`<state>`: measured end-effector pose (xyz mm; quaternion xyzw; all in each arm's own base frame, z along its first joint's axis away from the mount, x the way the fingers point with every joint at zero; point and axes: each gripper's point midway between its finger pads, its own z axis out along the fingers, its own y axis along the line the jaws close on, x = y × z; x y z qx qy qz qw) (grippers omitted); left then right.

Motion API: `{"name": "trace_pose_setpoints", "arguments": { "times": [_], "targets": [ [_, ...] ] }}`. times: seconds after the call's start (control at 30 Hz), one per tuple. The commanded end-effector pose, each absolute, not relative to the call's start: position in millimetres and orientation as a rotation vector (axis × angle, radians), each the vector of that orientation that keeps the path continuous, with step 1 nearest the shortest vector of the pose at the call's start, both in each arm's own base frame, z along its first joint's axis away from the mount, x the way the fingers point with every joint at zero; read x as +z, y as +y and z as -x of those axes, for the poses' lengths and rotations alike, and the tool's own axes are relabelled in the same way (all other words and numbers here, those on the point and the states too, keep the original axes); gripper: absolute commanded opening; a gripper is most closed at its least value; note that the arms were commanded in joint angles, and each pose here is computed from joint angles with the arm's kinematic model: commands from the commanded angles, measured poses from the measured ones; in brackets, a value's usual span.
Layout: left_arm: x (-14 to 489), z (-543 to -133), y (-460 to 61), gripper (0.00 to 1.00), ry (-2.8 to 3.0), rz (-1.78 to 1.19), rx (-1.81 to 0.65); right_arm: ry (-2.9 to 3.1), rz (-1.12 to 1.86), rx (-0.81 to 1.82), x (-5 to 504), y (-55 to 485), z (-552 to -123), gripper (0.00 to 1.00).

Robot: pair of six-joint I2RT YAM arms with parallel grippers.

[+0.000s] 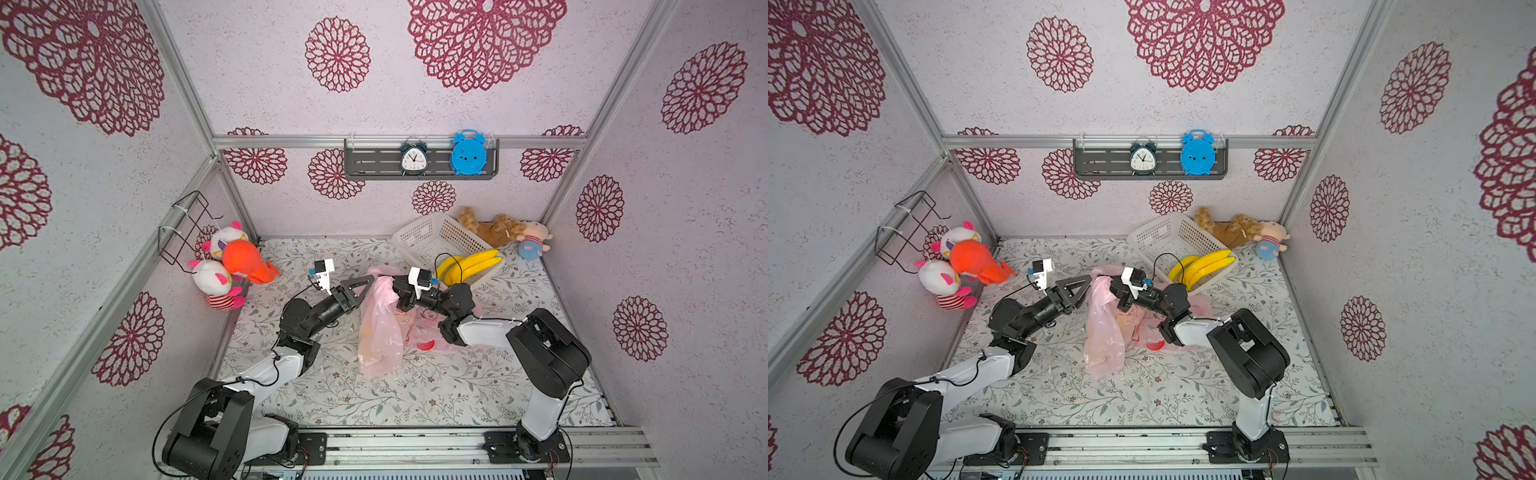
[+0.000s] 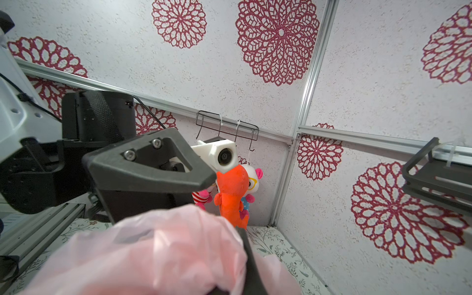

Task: Place the banana into a plastic bag & tie a knot
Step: Cross the plastic bag at the center of the board.

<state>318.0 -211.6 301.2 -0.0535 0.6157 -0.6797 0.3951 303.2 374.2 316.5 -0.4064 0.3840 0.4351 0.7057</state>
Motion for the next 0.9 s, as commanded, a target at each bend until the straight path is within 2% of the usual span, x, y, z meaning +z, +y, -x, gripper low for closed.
{"name": "trace_pose_setpoints", "arguments": {
  "times": [0.0, 0.23, 0.57, 0.87],
  "targets": [
    [324, -316, -208, 0.62, 1.502, 0.162, -1.821, 0.829, 0.905, 0.980, 320, 374, -298, 0.00],
    [319, -322, -202, 0.59, 1.512, 0.177, -1.796, 0.827, 0.910, 0.989, 320, 375, -298, 0.00],
    [308, -324, -212, 0.63, 1.525, 0.174, -1.864, 0.836, 0.911, 0.989, 319, 377, -299, 0.00],
    [316, -314, -218, 0.45, 1.486, 0.152, -1.934, 0.848, 0.912, 0.987, 315, 377, -300, 0.00]
  ]
}}
